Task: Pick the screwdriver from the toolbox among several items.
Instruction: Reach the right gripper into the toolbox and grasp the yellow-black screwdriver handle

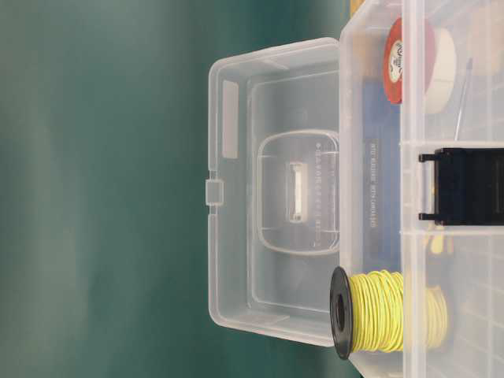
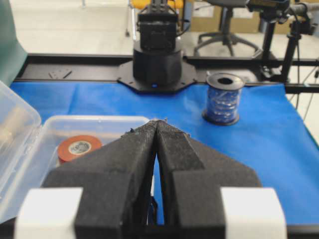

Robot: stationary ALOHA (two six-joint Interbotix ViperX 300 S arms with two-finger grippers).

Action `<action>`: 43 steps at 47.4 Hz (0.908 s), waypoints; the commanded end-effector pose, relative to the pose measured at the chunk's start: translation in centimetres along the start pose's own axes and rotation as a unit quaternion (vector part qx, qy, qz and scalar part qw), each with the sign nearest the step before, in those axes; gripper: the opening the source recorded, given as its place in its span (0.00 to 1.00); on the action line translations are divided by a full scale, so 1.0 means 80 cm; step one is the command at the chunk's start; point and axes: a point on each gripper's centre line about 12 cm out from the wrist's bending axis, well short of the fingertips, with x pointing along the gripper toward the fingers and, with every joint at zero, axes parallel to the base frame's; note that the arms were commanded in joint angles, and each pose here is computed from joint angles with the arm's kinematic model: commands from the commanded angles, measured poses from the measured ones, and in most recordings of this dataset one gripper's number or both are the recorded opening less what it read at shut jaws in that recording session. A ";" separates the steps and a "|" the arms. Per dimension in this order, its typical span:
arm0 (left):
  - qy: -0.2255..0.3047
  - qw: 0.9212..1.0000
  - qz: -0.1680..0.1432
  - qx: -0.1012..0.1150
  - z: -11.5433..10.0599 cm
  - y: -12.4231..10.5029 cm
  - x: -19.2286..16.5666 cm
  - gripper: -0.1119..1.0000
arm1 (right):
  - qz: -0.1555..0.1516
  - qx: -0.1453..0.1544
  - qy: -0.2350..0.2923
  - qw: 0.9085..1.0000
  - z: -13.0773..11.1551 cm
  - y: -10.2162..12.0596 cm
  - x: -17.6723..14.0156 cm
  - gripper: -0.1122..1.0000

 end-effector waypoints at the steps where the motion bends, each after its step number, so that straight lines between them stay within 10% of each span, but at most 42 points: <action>1: -0.010 1.000 0.001 -0.009 0.008 0.000 0.002 0.10 | -0.003 0.004 -0.003 1.000 0.007 -0.001 0.006 0.10; 25: -0.011 1.000 0.003 -0.007 0.007 0.001 0.004 0.10 | -0.044 0.078 0.184 0.979 0.037 -0.024 0.129 0.10; 31: -0.014 1.000 0.003 -0.006 0.008 0.001 0.004 0.10 | -0.084 0.133 0.247 0.956 0.028 -0.045 0.166 0.15; 43: -0.014 1.000 0.004 -0.006 0.008 0.001 0.004 0.10 | -0.148 0.189 0.391 0.889 -0.014 -0.078 0.236 0.75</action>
